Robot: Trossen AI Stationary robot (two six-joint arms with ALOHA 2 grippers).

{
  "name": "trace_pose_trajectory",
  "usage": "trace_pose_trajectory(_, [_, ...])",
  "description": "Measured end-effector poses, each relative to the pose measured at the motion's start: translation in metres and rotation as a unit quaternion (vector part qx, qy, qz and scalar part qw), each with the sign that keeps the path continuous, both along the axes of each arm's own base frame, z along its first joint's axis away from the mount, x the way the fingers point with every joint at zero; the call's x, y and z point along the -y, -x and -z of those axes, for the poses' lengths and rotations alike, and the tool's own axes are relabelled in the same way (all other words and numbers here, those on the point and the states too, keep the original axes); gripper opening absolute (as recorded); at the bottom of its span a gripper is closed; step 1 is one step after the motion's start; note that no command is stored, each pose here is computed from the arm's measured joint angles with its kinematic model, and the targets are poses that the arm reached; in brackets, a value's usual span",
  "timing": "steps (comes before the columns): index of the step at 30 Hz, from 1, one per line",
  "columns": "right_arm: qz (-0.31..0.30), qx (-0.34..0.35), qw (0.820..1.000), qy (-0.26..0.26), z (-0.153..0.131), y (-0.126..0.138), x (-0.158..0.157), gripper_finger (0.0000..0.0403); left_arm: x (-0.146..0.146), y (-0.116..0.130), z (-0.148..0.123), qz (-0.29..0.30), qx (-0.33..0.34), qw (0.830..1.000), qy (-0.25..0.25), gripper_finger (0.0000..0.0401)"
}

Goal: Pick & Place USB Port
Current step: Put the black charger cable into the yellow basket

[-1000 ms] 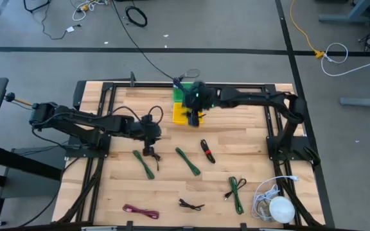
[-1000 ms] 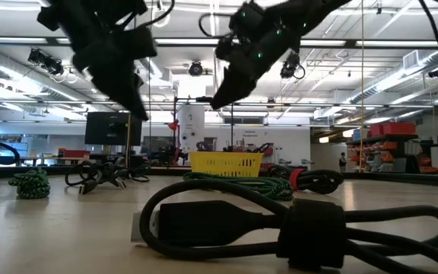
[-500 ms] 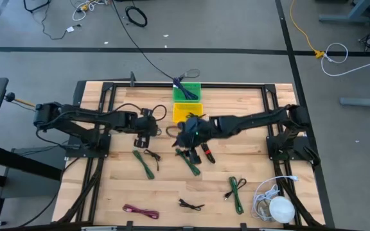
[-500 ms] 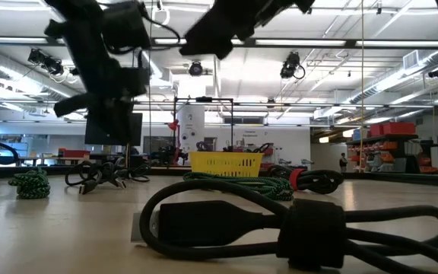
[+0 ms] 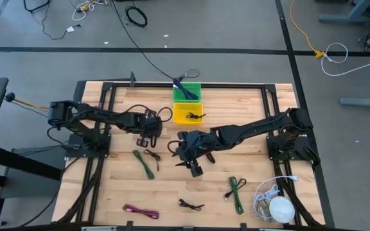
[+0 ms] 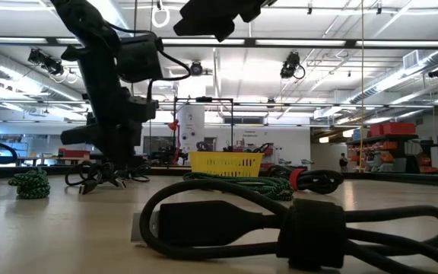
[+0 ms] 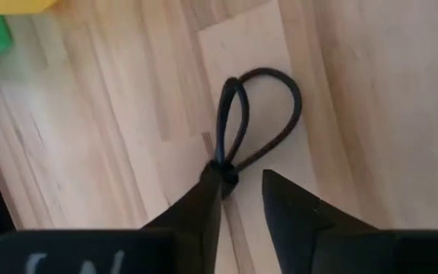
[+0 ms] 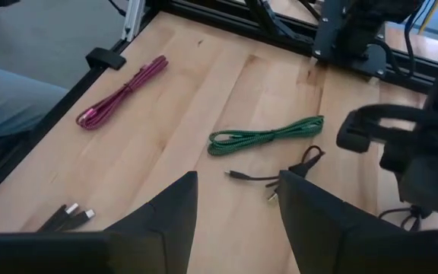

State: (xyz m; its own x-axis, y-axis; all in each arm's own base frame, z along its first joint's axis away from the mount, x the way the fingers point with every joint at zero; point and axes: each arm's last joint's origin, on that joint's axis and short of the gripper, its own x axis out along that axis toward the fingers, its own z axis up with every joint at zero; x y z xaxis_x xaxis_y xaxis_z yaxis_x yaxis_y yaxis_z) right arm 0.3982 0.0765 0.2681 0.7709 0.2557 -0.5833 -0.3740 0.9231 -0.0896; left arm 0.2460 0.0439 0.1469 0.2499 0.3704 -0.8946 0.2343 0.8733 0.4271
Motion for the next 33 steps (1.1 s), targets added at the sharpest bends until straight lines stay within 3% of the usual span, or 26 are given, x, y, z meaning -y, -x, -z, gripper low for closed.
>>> trace_pose_trajectory(8, [0.0,0.002,1.0,0.0,0.0,0.0,0.0,0.0184,-0.003,-0.002,0.007,0.004,-0.011,1.0,0.012,0.0159])
trace_pose_trajectory(14, [0.003,0.001,1.0,-0.004,0.0,0.0,0.0,0.0184,-0.007,-0.009,0.021,-0.001,-0.019,1.0,0.002,0.0163])
trace_pose_trajectory(17, [0.005,-0.002,1.0,-0.007,0.0,0.0,0.0,0.0184,-0.009,-0.009,0.022,-0.01,-0.015,1.0,0.003,0.0133])
trace_pose_trajectory(21, [0.006,-0.002,1.0,-0.007,0.0,0.0,0.0,0.0184,-0.01,-0.01,0.02,-0.031,-0.001,1.0,-0.002,0.0028])
trace_pose_trajectory(22, [0.006,-0.002,1.0,-0.007,0.0,0.0,0.0,0.0184,-0.01,-0.01,0.02,-0.039,0.001,0.999,-0.001,0.0017])
trace_pose_trajectory(27, [0.015,-0.003,1.0,0.0,0.0,0.0,0.001,0.0184,-0.01,-0.008,0.019,-0.081,0.01,0.997,-0.002,0.0007])
trace_pose_trajectory(33, [0.068,-0.023,0.996,0.044,0.005,0.002,0.007,0.0184,-0.007,0.004,-0.002,-0.113,0.036,0.993,0.018,0.0004])
